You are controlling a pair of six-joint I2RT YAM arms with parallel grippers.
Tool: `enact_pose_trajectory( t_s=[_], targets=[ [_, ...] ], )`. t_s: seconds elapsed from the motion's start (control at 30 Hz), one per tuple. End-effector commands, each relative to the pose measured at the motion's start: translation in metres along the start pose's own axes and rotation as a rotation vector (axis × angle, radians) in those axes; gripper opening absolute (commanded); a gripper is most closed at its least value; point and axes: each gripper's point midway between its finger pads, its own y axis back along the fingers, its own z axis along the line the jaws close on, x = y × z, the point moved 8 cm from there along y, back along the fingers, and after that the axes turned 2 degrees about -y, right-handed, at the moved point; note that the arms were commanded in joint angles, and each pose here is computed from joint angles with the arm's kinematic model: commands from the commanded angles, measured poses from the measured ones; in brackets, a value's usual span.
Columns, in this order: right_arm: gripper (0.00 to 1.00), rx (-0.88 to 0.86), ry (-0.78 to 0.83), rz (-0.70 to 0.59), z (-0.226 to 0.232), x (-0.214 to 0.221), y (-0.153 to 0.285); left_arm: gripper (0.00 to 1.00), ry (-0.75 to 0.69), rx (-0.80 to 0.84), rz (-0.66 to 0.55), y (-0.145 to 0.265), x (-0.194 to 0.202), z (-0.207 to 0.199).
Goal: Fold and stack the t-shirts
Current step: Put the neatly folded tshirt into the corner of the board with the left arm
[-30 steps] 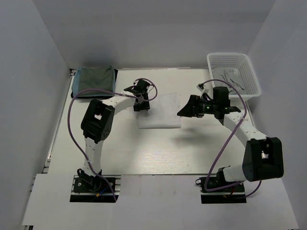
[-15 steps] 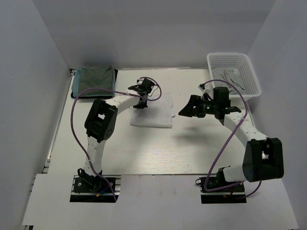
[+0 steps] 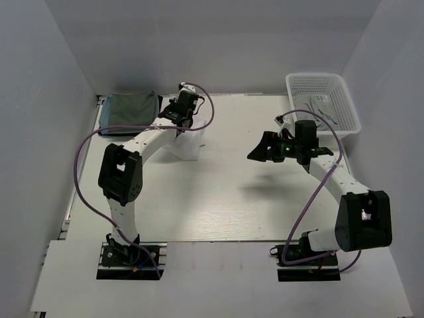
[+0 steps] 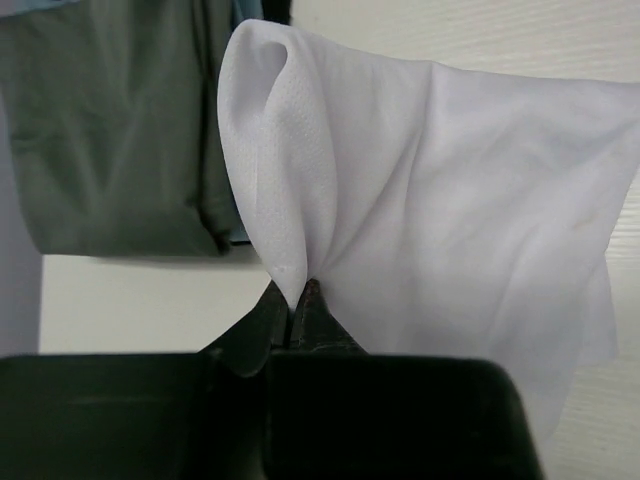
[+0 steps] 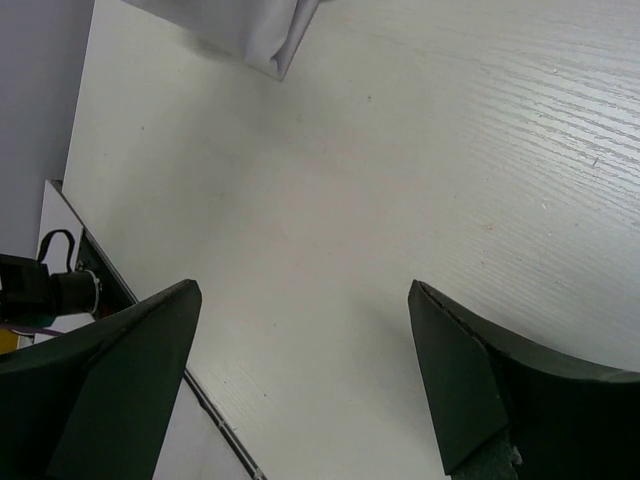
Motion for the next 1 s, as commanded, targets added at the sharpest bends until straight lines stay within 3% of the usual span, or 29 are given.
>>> enact_pose_trajectory(
  t_s=[0.0,0.33,0.97],
  targets=[
    [0.9,0.002,0.036,-0.023,0.003,-0.007,0.003,0.0,0.02,-0.097,-0.111,0.011,-0.042,0.044],
    [0.9,0.01,0.021,-0.011,-0.002,-0.008,-0.002,0.0,0.014,-0.119,-0.234,0.033,-0.087,0.1],
    [0.9,-0.038,-0.024,0.022,-0.009,-0.01,-0.017,0.0,0.074,-0.201,-0.284,0.052,-0.117,0.184]
  ],
)
